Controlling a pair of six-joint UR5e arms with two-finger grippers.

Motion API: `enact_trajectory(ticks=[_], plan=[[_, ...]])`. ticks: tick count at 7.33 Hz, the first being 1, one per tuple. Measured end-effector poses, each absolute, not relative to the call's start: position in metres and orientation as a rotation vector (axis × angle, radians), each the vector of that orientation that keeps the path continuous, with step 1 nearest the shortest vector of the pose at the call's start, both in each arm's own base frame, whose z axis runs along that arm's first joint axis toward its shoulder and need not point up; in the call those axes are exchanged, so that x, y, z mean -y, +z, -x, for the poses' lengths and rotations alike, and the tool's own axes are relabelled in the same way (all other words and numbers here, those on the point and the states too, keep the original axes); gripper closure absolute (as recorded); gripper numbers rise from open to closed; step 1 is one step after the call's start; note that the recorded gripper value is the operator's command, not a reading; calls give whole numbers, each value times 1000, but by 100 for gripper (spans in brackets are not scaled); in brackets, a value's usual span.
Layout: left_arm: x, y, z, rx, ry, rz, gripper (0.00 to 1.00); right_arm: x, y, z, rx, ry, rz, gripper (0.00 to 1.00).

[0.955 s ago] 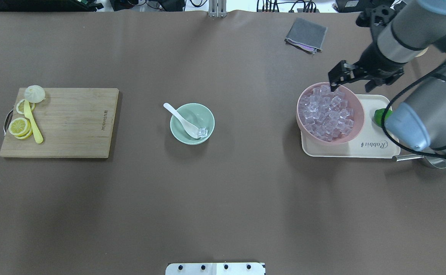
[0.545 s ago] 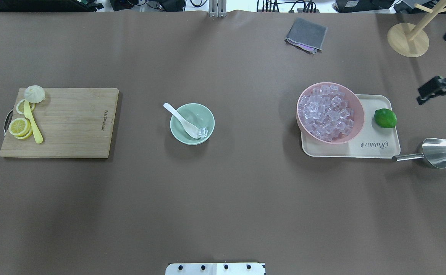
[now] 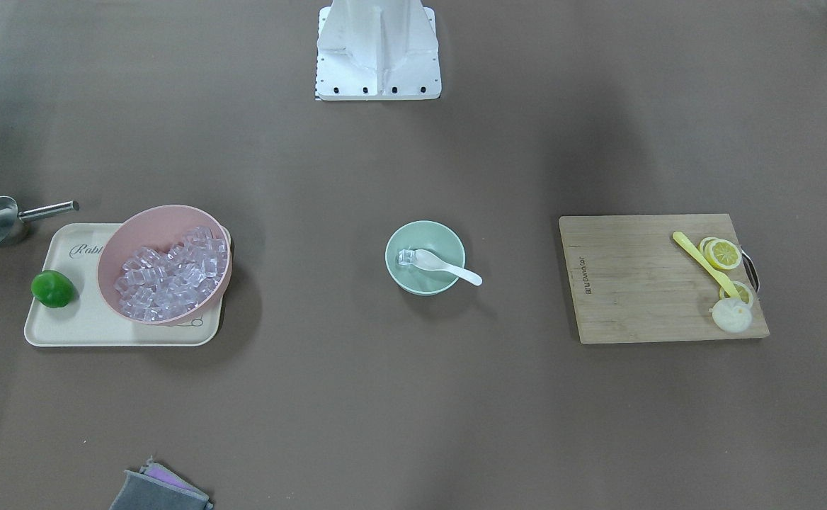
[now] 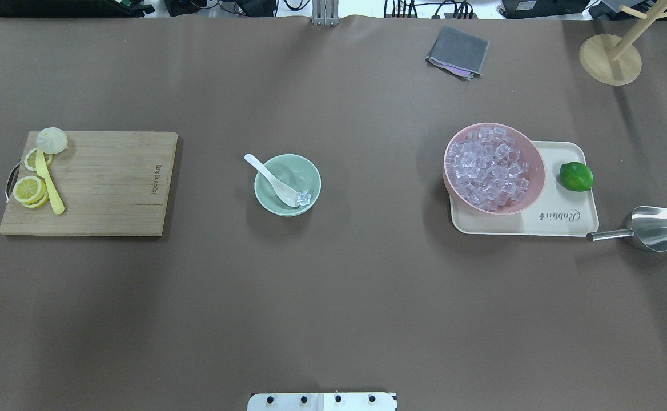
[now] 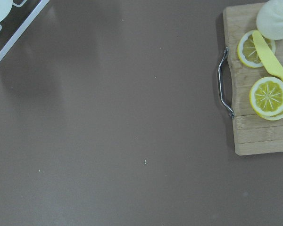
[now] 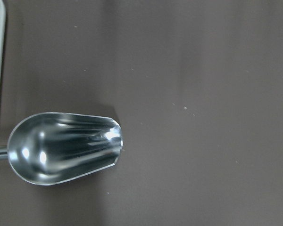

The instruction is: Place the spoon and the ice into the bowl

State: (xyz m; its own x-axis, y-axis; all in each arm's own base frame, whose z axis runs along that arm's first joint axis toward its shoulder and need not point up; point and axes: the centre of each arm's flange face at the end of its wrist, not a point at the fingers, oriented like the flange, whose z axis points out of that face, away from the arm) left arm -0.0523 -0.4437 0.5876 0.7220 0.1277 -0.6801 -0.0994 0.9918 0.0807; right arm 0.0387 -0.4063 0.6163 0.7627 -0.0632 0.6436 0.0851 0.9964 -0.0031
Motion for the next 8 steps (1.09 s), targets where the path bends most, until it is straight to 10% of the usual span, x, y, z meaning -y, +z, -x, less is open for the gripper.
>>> enact_trajectory(ticks=[8], plan=[[435,580,52,-755,134,-56,1,380,620,-65,701,-86,-2,0]])
